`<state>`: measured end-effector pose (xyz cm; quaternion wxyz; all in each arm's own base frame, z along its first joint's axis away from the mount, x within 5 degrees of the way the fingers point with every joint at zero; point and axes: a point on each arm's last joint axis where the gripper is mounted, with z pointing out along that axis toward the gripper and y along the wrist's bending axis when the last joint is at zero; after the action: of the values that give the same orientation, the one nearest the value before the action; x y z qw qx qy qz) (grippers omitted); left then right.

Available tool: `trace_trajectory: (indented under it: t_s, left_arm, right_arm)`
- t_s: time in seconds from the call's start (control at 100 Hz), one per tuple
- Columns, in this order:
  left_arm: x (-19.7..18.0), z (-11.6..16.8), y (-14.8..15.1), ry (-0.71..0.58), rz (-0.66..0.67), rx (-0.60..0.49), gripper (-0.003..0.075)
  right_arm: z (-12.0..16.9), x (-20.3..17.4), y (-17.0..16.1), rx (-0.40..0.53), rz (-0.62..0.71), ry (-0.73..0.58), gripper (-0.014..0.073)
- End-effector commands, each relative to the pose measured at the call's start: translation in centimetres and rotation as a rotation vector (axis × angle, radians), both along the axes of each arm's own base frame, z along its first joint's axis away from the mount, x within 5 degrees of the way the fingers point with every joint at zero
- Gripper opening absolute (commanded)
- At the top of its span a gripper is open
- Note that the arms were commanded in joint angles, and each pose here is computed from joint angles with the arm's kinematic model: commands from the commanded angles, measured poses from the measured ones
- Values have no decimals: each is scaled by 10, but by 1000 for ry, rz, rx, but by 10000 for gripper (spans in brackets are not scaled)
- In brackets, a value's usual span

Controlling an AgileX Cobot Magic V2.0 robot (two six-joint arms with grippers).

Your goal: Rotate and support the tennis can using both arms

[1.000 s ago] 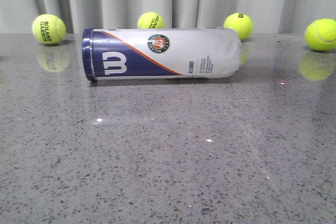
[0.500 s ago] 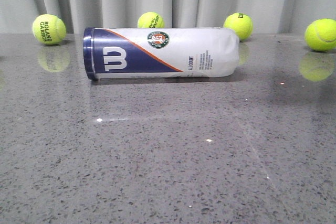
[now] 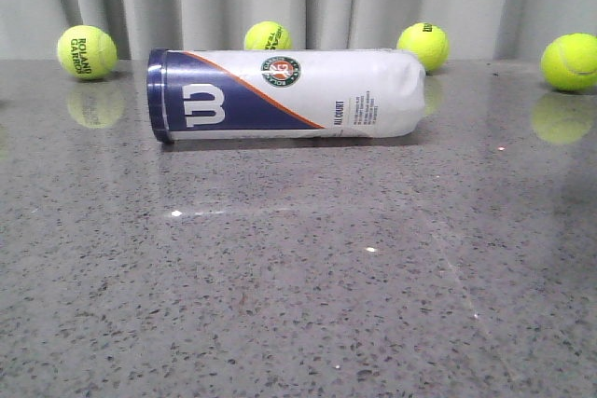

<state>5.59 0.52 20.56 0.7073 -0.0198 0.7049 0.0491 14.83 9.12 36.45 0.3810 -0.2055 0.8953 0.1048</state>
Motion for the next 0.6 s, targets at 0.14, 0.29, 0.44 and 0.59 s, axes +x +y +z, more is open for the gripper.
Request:
trace_trajectory:
  t_s: [0.14,0.29,0.44,0.59]
  left_arm:
    - [-1,-3,1,-99,12,-4,-20]
    - [-1,-1,1,-122,14,-2,-20]
    - [-1,-1,1,-125,15,-2,-20]
    - [-2,0,1,-128,14,-20,-20]
  right_arm:
    - [1,-45,-29,205,20,-340,-69]
    - [-15,-74,-47,302,32,-491,-69]
    - [-33,-95,-61,342,34,-555,-69]
    - [-45,-108,-69,365,33,-591,-69]
